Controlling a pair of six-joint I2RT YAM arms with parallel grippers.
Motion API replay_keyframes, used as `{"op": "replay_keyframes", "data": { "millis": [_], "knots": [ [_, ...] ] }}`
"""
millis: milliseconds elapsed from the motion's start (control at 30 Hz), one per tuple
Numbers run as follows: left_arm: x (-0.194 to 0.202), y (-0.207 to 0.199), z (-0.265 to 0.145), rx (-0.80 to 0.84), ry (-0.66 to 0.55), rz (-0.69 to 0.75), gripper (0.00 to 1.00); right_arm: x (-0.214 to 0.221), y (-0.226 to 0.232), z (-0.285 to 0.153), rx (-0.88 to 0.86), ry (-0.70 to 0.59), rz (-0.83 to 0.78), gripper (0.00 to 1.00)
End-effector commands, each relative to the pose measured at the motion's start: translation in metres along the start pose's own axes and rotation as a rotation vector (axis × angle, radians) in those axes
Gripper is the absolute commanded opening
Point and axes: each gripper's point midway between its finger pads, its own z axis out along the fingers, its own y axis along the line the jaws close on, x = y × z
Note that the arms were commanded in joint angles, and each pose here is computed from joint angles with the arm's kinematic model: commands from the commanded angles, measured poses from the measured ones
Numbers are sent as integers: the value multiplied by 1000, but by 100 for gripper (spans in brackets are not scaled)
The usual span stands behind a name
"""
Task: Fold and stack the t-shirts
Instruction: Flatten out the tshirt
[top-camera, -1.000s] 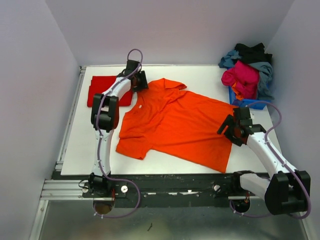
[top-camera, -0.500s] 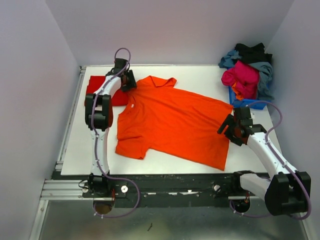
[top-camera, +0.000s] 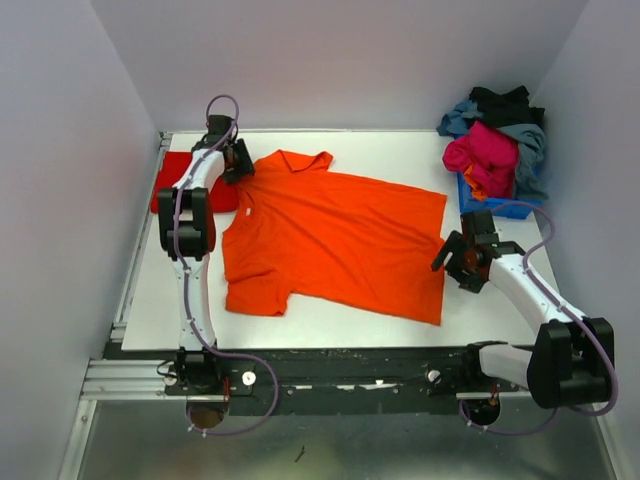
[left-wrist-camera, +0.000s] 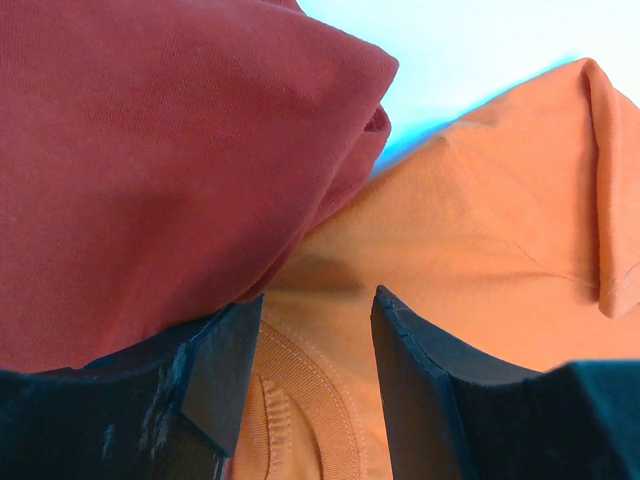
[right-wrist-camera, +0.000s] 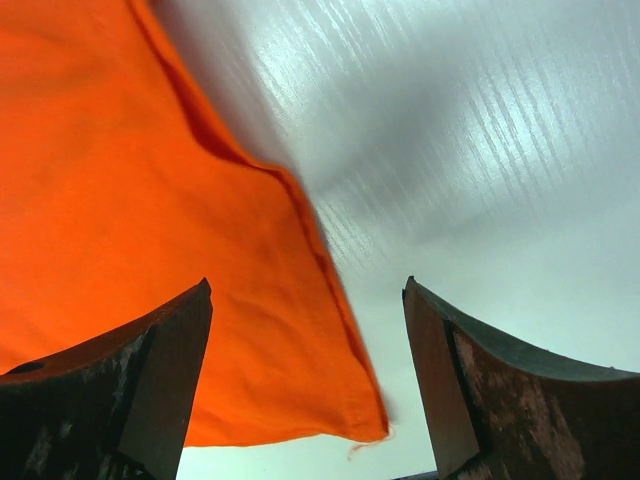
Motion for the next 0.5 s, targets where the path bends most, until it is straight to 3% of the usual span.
{"op": "replay_keyframes", "data": {
  "millis": [0,100,233,300,467],
  "knots": [
    [-6,39,3,-89,3,-19,63,2,5,0,-14,29,-14,86],
    [-11,29,0,-45,-2,-36,63,9,5,-1,-24,56,-14,85],
    [-14,-14,-11,94,-32,-31,67,21,5,-3,-51,82,-24,82],
    [-1,-52,-18,142,-17,21,68,29,7,-7,-65,102,-48,81],
    [17,-74,-54,165,14,72,69,49,13,-19,-59,142,-101,81]
  ]
}}
